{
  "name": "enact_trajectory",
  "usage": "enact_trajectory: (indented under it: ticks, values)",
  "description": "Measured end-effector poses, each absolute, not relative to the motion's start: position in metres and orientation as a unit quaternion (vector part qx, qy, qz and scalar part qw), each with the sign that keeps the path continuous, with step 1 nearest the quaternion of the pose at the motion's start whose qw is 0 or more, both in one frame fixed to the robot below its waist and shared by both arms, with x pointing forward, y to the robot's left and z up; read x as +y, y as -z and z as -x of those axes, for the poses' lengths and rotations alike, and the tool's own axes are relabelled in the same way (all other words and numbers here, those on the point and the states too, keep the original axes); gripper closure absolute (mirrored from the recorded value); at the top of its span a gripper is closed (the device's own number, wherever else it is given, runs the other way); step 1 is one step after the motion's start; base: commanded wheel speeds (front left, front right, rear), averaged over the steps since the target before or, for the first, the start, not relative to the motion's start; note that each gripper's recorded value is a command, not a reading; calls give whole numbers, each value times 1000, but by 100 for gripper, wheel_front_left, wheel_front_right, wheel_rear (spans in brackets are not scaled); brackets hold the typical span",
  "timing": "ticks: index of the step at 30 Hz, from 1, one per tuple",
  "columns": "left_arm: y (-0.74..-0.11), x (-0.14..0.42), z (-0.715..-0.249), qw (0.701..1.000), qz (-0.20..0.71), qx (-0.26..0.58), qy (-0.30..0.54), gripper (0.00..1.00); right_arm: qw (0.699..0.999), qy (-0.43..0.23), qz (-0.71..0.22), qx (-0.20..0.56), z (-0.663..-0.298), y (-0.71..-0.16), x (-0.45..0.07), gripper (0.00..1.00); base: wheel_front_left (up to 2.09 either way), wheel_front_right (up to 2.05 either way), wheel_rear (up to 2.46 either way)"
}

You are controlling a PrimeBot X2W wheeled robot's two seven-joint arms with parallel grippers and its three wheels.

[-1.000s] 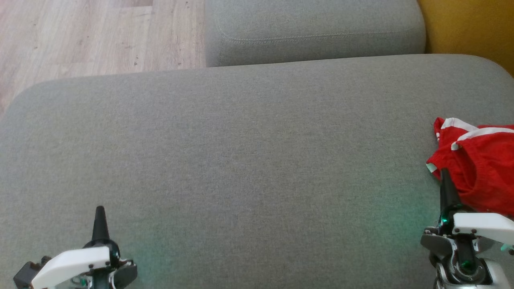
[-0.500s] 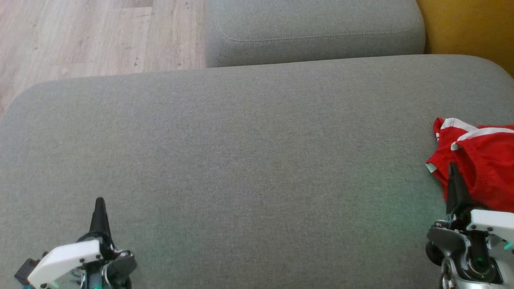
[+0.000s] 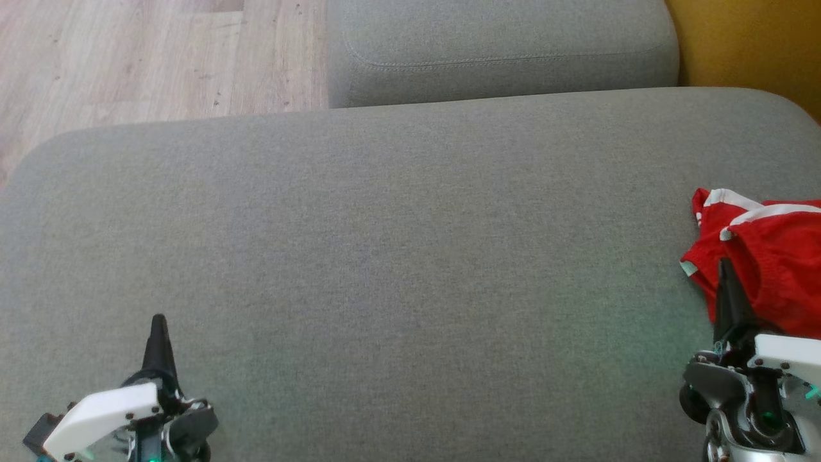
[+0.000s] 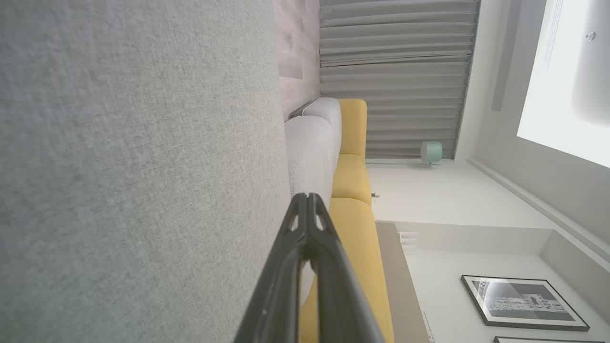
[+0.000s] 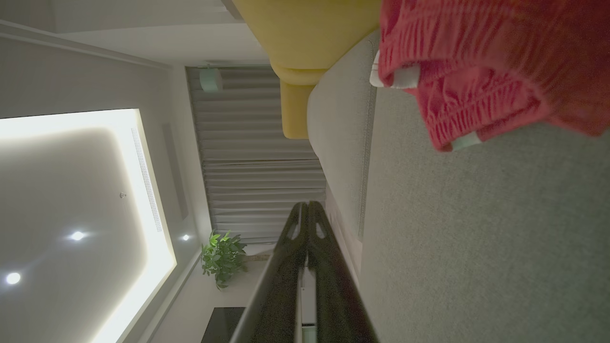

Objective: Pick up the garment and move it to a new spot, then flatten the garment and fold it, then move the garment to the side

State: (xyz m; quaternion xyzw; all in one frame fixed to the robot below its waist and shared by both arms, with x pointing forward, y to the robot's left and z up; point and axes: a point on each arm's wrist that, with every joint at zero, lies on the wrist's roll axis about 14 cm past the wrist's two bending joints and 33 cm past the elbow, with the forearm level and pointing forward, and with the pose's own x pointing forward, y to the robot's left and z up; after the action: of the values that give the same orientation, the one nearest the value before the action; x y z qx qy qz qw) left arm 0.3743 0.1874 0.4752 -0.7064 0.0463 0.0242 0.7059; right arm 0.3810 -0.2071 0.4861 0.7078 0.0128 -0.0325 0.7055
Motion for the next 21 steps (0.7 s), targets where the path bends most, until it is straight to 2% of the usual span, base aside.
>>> enact_trajectory:
  ticks: [21]
  values:
    - [-475, 187, -374, 706, 706, 46, -24, 100, 706, 32, -708, 13, -381, -486, -207, 100, 0, 0, 0]
